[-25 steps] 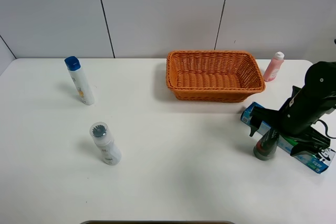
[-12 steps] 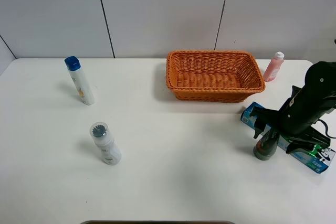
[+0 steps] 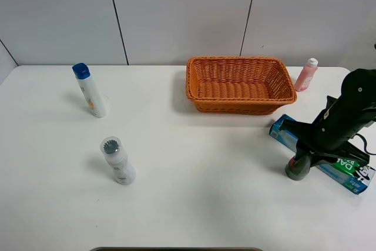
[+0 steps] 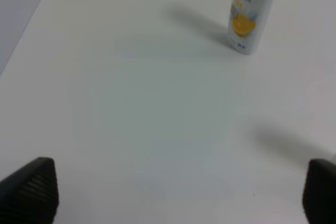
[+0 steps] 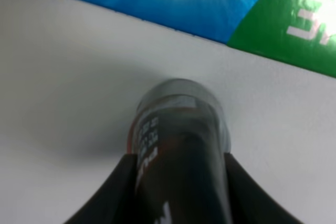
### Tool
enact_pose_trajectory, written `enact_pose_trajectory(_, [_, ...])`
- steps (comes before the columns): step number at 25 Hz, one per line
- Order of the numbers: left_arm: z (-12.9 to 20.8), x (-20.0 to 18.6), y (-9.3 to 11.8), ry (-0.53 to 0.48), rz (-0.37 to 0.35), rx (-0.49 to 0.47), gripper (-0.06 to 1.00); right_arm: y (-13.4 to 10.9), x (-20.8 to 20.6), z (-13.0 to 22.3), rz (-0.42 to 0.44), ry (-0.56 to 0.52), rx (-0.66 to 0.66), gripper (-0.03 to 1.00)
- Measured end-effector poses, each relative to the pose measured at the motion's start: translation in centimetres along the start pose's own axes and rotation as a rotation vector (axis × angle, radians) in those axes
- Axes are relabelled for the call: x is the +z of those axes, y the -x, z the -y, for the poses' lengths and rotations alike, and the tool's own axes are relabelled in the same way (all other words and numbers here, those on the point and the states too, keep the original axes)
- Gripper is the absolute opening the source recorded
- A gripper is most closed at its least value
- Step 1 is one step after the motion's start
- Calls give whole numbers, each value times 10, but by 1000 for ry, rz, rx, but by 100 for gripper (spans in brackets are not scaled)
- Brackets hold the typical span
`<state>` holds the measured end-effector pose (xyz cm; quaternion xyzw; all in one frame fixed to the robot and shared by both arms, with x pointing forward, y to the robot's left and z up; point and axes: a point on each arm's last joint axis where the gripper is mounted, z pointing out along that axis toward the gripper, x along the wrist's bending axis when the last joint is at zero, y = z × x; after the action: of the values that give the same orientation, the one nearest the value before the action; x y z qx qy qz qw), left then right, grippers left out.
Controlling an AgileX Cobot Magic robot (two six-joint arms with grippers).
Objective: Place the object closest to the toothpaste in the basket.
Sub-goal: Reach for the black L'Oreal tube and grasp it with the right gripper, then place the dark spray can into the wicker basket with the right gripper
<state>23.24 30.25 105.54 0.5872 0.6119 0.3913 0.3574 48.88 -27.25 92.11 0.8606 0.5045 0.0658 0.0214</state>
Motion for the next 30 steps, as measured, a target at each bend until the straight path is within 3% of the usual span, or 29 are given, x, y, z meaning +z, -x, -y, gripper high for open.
enact_pose_trajectory(19, [0,0,0,0,0,0,94,0,-2,0,-3,4,0,35])
enact_pose_trajectory(30, [0,0,0,0,0,0,94,3,-48,6,-86,124,-22,35])
